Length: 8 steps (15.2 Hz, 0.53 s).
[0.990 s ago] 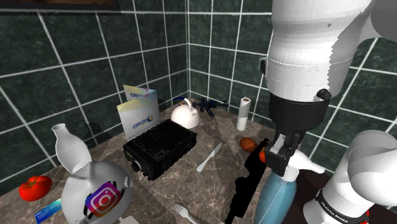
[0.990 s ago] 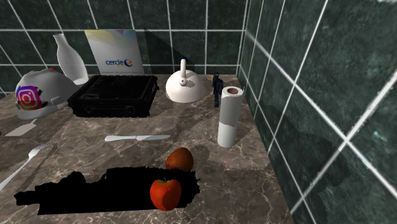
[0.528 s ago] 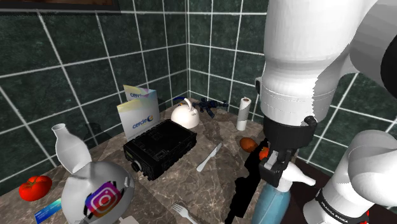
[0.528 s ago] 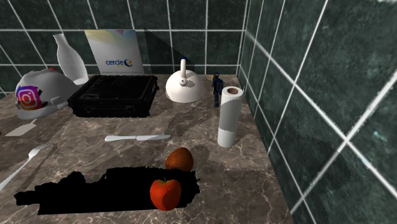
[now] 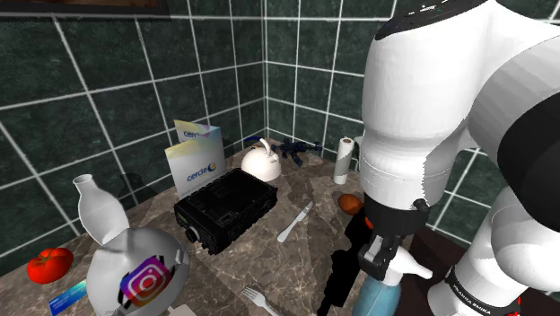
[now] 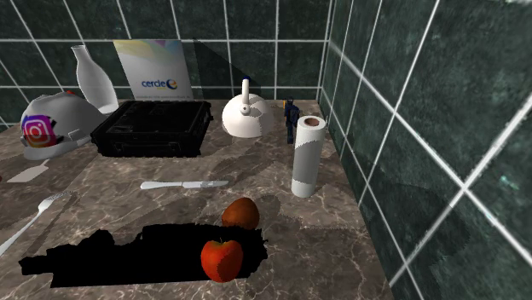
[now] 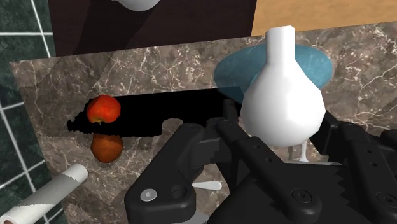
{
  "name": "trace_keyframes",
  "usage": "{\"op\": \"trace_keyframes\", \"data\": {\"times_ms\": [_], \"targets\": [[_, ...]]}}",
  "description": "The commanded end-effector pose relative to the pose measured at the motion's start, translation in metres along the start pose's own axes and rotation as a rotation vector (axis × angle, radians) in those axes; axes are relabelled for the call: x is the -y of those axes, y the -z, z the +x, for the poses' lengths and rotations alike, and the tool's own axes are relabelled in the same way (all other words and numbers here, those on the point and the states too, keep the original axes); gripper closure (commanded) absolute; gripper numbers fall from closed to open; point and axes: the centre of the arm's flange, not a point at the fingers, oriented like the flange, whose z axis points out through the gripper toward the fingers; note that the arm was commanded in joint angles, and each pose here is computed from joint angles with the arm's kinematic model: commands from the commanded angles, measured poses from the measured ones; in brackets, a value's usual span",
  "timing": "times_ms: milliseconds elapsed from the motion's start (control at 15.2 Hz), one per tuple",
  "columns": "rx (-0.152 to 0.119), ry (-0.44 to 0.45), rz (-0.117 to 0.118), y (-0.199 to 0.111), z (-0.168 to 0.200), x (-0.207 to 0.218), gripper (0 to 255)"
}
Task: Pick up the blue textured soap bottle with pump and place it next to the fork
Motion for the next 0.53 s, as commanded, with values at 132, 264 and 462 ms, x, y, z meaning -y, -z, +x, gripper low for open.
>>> {"op": "trace_keyframes", "data": {"times_ms": [132,264,462], "targets": [[-0.001,0.0,0.001,-0.021,0.001,0.004,255],[-0.001,0.0,0.001,-0.031,0.002,0.006,255],[-0.001,0.0,0.001,-0.047,0.004,0.009,255]]}}
